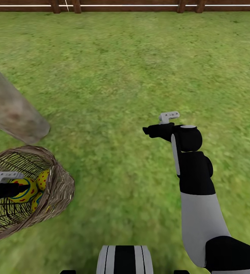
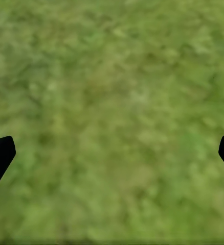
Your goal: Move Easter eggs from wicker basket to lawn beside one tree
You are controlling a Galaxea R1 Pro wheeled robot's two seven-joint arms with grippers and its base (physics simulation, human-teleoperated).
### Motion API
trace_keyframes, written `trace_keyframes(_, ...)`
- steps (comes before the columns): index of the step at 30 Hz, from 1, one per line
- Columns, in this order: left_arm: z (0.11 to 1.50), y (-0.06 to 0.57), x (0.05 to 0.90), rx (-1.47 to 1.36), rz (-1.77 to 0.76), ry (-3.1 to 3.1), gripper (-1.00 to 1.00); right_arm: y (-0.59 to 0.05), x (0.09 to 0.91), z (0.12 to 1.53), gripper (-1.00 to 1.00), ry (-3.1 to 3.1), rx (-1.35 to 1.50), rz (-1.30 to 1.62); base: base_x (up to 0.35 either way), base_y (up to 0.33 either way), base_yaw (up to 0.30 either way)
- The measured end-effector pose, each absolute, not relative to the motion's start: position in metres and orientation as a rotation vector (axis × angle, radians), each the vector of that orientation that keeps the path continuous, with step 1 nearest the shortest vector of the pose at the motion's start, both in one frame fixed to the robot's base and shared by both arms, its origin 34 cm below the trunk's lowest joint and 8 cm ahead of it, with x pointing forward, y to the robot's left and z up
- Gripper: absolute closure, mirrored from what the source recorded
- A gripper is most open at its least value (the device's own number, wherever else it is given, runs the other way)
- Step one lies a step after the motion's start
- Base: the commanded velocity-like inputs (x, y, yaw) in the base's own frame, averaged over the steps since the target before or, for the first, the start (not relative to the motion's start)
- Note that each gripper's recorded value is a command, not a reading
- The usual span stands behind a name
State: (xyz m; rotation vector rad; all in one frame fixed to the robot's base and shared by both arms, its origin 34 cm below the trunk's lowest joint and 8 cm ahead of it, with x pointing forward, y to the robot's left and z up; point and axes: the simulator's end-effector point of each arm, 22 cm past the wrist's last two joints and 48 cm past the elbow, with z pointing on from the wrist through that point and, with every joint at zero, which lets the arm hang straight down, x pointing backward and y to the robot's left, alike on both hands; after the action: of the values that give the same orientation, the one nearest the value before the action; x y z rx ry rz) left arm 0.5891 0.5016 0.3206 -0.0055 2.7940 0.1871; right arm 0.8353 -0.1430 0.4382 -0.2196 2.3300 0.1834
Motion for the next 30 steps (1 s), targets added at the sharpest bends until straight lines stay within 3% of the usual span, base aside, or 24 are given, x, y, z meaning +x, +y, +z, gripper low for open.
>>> trace_keyframes(30, 0.3206, 0.5011, 0.5892, -0.006, 0.185, 2.794, -1.00, -0.1421, 0.8339, 0.4323, -1.00, 2.344, -0.223, 0.185, 0.005, 0.045, 0.000)
